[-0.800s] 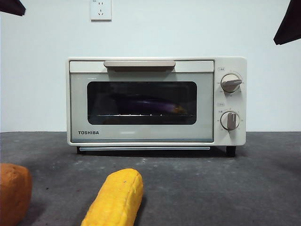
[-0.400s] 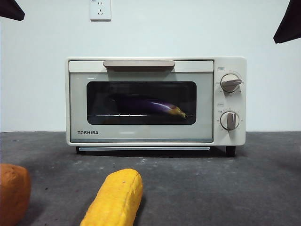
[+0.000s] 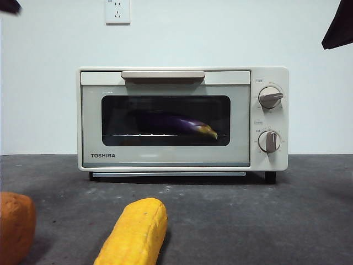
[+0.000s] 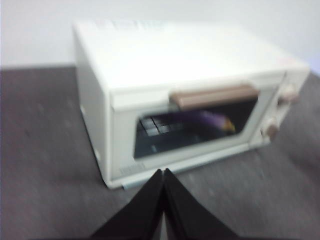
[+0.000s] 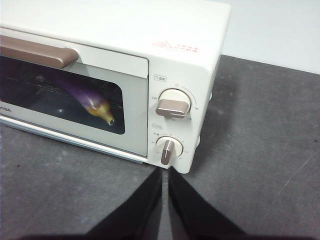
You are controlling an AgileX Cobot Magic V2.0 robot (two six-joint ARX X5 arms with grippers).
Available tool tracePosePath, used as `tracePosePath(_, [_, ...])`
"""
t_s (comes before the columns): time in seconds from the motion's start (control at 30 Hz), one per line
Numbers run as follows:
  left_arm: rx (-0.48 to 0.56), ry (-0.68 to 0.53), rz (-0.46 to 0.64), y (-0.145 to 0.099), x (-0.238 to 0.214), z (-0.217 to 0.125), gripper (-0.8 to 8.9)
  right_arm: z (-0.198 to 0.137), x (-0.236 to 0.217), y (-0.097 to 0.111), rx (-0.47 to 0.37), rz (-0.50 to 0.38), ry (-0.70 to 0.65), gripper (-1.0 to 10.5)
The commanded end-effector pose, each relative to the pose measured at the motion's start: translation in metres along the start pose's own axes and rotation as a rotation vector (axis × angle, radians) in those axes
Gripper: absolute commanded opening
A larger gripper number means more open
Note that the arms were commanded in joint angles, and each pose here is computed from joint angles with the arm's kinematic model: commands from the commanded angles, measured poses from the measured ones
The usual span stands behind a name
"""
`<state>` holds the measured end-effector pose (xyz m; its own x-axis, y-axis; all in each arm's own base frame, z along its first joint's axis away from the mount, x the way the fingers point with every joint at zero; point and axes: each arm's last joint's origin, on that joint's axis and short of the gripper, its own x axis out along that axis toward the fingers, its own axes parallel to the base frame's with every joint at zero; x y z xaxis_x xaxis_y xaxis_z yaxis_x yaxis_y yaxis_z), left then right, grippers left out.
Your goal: Take the eggplant from the table,put the eggplant in the oven
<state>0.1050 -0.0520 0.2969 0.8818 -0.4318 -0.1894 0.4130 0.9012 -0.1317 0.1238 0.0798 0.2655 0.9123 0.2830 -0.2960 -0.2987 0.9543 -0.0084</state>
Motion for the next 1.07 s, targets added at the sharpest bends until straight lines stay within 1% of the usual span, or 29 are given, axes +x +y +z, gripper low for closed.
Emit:
tracePosePath(0.03, [0.043,-0.102,0.021,0.003,-0.011,0.002,0.08,0.002,0.001,0.001,-0.006,0.001,-0.008,0.0])
tracePosePath(0.13, [0.1,-0.229,0.078,0.01,-0.016,-0.008,0.08,0.002,0.0,0.001,-0.006,0.001,-0.008,0.0])
tracePosePath(0.23, [0.145,-0.338,0.153,0.02,-0.015,-0.024,0.08,0.002,0.0,0.001,-0.006,0.001,-0.008,0.0])
tracePosePath(0.33, [0.147,-0.383,0.217,0.03,-0.011,-0.048,0.08,0.002,0.0,0.001,-0.006,0.001,-0.008,0.0])
tracePosePath(0.5, [0.135,-0.307,0.311,0.044,-0.005,-0.093,0.08,0.002,0.0,0.001,-0.006,0.001,-0.008,0.0])
tracePosePath(0.67, [0.119,-0.245,0.374,0.053,-0.003,-0.122,0.08,0.002,0.0,0.001,-0.006,0.001,-0.008,0.0])
tracePosePath(0.73, [0.108,-0.213,0.394,0.056,-0.002,-0.129,0.08,0.002,0.001,0.001,-0.006,0.001,-0.008,0.0])
tracePosePath(0.97, [0.054,-0.028,0.453,0.063,-0.002,-0.147,0.08,0.002,0.0,0.001,-0.006,0.001,-0.008,0.0])
tracePosePath(1.07, [0.04,-0.037,0.468,0.064,-0.003,-0.146,0.08,0.002,0.0,0.001,-0.005,0.001,-0.009,0.0])
